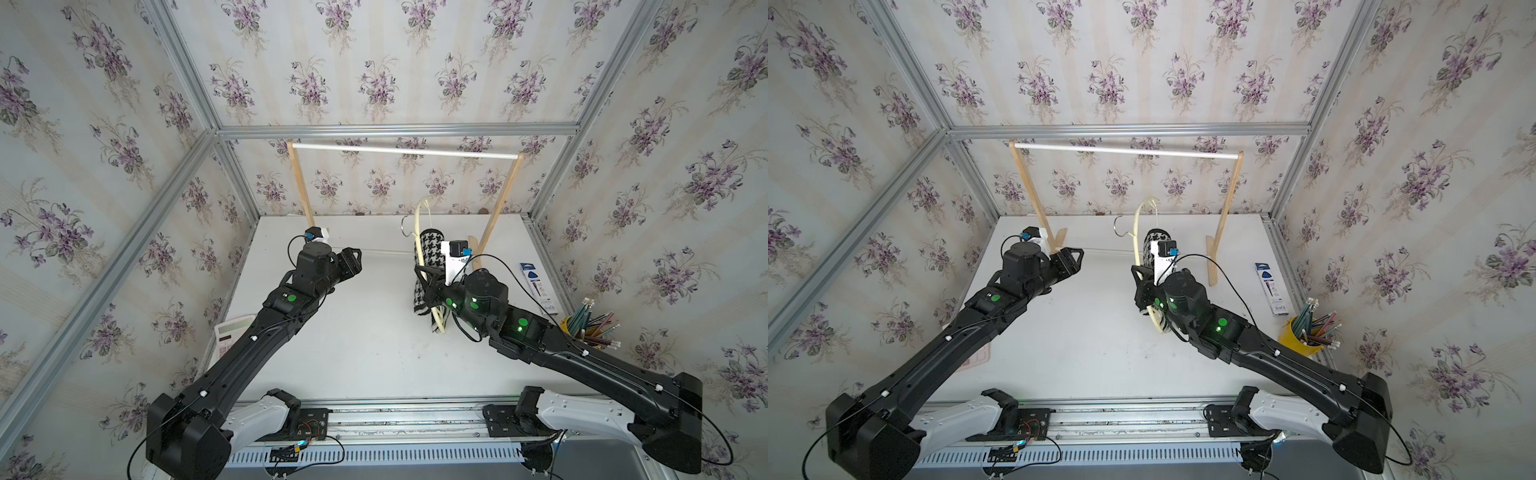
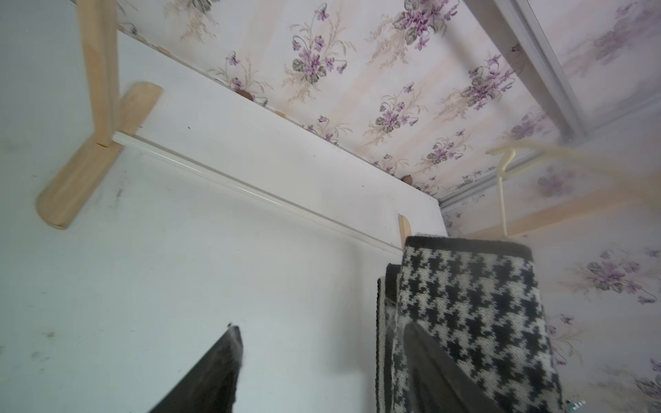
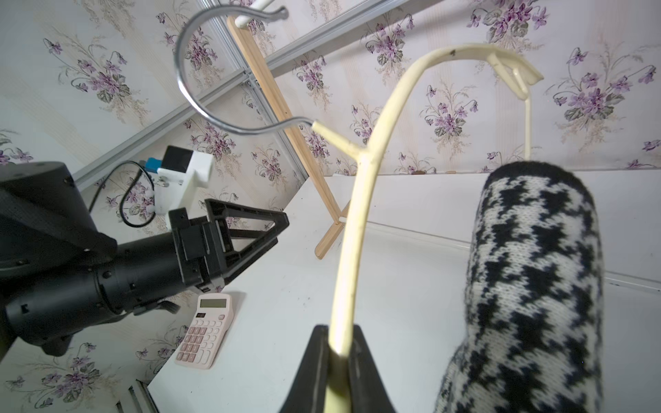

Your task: Hang the scarf on the hanger

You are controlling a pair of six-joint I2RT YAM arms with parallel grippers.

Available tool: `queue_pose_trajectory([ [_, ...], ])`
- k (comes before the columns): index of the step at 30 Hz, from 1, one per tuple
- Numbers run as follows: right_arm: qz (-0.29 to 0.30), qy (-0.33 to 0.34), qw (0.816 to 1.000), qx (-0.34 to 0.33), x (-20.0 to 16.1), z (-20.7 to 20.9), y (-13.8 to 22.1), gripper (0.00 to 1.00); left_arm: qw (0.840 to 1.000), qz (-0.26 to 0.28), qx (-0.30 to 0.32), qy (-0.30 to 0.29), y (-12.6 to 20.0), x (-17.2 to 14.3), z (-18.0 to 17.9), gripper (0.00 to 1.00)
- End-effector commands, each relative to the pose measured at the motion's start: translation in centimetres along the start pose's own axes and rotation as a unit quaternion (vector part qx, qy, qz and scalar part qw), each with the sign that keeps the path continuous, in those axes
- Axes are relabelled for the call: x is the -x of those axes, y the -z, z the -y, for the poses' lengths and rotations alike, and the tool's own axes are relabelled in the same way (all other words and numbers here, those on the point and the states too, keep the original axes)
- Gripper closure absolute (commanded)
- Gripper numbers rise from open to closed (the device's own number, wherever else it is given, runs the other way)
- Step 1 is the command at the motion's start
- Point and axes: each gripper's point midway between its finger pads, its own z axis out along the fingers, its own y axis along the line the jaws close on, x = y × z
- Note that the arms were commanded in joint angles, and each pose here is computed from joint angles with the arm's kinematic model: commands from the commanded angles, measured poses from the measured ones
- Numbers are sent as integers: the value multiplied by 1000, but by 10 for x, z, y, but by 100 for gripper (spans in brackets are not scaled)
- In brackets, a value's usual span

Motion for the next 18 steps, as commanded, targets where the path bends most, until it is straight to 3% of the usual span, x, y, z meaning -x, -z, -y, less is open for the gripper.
queue_pose_trajectory([
  [1,14,-27,998,54,12,-18,3,100,995,-19,-101,19,-9,-9,30,27],
  [8,27,-74,990,114,30,-31,11,100,977,-65,-193,65,-33,-41,35,22],
  [18,68,-139,974,164,59,-39,32,100,961,-73,-247,102,-47,-55,34,21],
])
